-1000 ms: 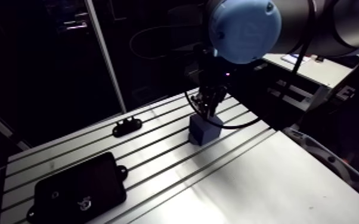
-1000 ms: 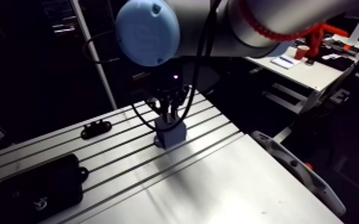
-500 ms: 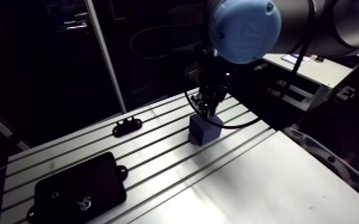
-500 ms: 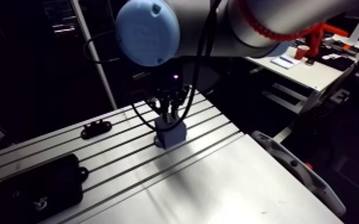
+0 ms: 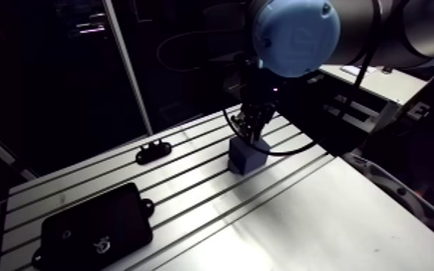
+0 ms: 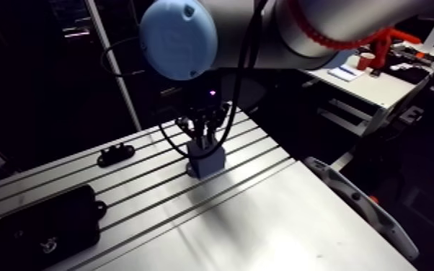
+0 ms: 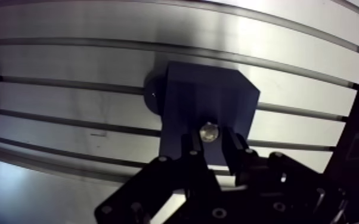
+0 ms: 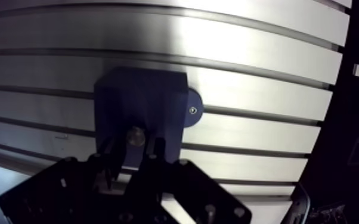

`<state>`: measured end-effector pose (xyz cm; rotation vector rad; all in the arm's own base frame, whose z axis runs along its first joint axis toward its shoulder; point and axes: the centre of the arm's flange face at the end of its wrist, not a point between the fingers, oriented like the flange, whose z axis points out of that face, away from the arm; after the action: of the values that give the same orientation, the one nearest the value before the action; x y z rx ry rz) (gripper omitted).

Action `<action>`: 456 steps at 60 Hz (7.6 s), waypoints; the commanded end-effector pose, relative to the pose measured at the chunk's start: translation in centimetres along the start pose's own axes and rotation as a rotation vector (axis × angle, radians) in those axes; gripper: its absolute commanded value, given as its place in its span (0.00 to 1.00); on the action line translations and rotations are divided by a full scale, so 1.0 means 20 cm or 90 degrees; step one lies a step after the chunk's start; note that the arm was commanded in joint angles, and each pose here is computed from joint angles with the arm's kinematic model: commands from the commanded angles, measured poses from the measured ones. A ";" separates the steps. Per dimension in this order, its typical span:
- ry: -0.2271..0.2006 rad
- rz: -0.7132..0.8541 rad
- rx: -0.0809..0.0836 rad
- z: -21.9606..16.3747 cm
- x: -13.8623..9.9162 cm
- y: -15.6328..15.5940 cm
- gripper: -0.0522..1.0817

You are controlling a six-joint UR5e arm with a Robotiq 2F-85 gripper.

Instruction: Pick up the M10 bolt and insert it into the hex recess until seated.

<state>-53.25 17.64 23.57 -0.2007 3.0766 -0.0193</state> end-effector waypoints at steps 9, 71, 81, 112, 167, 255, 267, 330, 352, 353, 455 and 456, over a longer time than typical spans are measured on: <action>-0.001 0.000 0.000 0.01 0.00 0.00 0.63; 0.017 -0.007 -0.009 0.00 0.03 0.01 0.63; 0.017 -0.009 -0.011 0.00 0.03 0.01 0.63; 0.014 -0.010 -0.009 0.00 0.02 0.00 0.63; 0.009 -0.012 -0.010 0.01 0.02 0.00 0.64; 0.010 -0.039 -0.009 0.01 0.02 0.01 0.68; 0.011 -0.058 -0.010 0.00 0.03 0.01 0.68; 0.009 -0.196 -0.006 0.00 0.04 0.01 0.67; 0.009 -0.231 -0.006 0.00 0.04 0.01 0.67; 0.009 -0.232 -0.006 0.00 0.04 0.01 0.67; -0.008 -0.189 0.012 -0.12 0.02 0.03 0.44; -0.008 -0.189 0.012 -0.12 0.02 0.03 0.44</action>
<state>-54.28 18.39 25.02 -0.8007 2.9820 -0.0269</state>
